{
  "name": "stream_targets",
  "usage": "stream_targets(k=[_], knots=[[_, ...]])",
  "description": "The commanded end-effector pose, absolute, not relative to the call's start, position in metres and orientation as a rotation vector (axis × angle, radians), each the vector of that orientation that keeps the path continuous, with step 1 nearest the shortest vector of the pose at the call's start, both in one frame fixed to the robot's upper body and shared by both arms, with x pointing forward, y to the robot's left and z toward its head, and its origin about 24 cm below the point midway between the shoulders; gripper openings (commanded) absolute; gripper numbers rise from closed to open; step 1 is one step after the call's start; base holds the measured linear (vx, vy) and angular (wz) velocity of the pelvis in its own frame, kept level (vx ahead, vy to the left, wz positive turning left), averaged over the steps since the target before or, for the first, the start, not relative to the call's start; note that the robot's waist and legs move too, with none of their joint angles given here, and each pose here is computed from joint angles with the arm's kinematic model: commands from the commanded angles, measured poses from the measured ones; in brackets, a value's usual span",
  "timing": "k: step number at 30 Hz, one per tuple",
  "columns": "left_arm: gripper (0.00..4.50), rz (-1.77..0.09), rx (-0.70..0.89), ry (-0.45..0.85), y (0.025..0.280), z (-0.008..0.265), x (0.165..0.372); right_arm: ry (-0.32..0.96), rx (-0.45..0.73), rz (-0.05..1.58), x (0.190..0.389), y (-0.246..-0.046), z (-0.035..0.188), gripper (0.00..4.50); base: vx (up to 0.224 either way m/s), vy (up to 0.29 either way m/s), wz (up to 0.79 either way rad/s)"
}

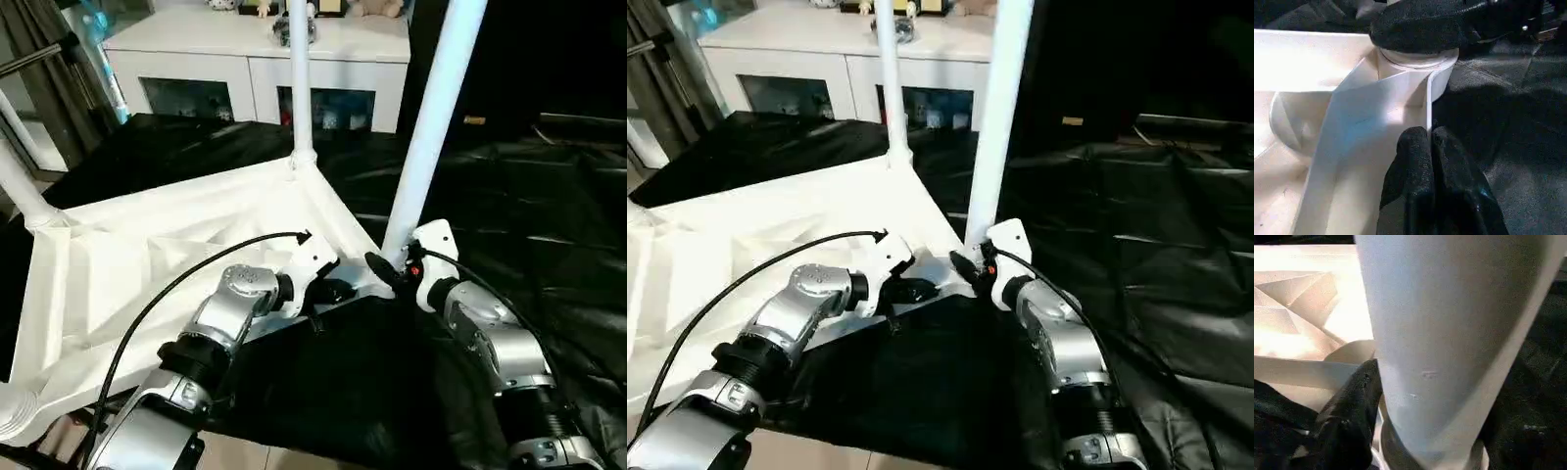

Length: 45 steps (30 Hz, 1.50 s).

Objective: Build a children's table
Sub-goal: Rotate leg to tighten, then rotate table base

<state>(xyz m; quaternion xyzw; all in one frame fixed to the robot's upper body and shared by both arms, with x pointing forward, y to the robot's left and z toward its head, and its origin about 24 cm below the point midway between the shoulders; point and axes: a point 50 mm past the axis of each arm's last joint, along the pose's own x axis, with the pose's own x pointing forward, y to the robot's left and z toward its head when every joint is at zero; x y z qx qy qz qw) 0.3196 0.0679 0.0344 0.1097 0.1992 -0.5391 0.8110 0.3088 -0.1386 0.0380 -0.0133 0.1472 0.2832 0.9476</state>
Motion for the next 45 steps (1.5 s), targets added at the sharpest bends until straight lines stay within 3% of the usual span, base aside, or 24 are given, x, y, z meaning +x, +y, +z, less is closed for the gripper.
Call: stream_targets(k=[1, 7, 8, 9, 11, 12, 13, 14, 16, 18, 21, 23, 27, 29, 33, 36, 42, 45], knots=[[0.0, -1.171, 0.261, 0.379, 0.057, 0.04, 0.321, 0.433, -0.005, 0.746, 0.29, -0.116, 0.013, 3.19, 0.0, 0.0, 0.0], [0.0, -1.183, 0.275, 0.365, 0.064, 0.04, 0.319, 0.36, -0.095, 0.812, 0.286, -0.177, 0.045, 3.19, 0.0, 0.0, 0.0], [0.0, -1.192, 0.28, 0.368, 0.067, 0.039, 0.318, 0.341, -0.116, 0.802, 0.284, -0.204, 0.059, 3.19, 0.0, 0.0, 0.0], [0.0, -1.192, 0.28, 0.368, 0.067, 0.039, 0.318, 0.341, -0.116, 0.802, 0.284, -0.204, 0.059, 3.19, 0.0, 0.0, 0.0], [0.0, -1.206, 0.258, 0.362, 0.07, 0.038, 0.315, 0.332, -0.152, 0.826, 0.274, -0.234, 0.079, 3.19, 0.0, 0.0, 0.0], [0.0, -1.207, 0.247, 0.361, 0.071, 0.038, 0.314, 0.336, -0.158, 0.843, 0.271, -0.239, 0.083, 3.19, 0.0, 0.0, 0.0], [0.44, -1.216, 0.235, 0.362, 0.071, 0.039, 0.313, 0.344, -0.157, 0.861, 0.268, -0.241, 0.085, 3.23, 0.0, 0.0, 0.0], [0.55, -1.241, 0.22, 0.367, 0.072, 0.039, 0.31, 0.361, -0.149, 0.898, 0.262, -0.243, 0.087, 3.23, 0.0, 0.0, 0.0], [0.55, -1.252, 0.211, 0.369, 0.072, 0.04, 0.308, 0.376, -0.143, 0.92, 0.258, -0.243, 0.088, 3.23, 0.0, 0.0, 0.0], [0.76, -1.264, 0.203, 0.368, 0.073, 0.041, 0.305, 0.399, -0.123, 0.954, 0.253, -0.241, 0.087, 3.23, 0.0, 0.0, 0.0], [1.04, -1.23, 0.178, 0.327, 0.081, 0.057, 0.302, 0.425, -0.071, 1.072, 0.244, -0.214, 0.077, 3.23, 0.0, 0.0, 0.0], [1.36, -1.222, 0.174, 0.327, 0.083, 0.059, 0.301, 0.427, -0.063, 1.082, 0.243, -0.211, 0.075, 3.23, 0.0, 0.0, 0.0], [1.58, -1.185, 0.164, 0.362, 0.118, 0.075, 0.278, 0.409, -0.039, 1.12, 0.249, -0.178, 0.062, 3.23, 0.0, 0.0, 0.0], [1.69, -1.146, 0.172, 0.386, 0.139, 0.079, 0.261, 0.393, -0.016, 1.08, 0.259, -0.159, 0.056, 3.23, 0.0, 0.0, 0.0], [1.69, -1.115, 0.145, 0.423, 0.157, 0.084, 0.243, 0.347, 0.01, 1.055, 0.266, -0.141, 0.055, 3.23, 0.0, 0.0, 0.0], [1.69, -1.099, 0.107, 0.506, 0.181, 0.087, 0.214, 0.287, 0.075, 0.989, 0.276, -0.119, 0.053, 3.23, 0.0, 0.0, 0.0], [1.69, -0.979, 0.124, 0.583, 0.202, 0.082, 0.2, 0.255, 0.154, 0.869, 0.29, -0.102, 0.048, 3.23, 0.0, 0.0, 0.0], [1.69, -0.941, 0.132, 0.644, 0.208, 0.079, 0.19, 0.235, 0.231, 0.651, 0.308, -0.1, 0.044, 3.23, 0.0, 0.0, 0.0]])
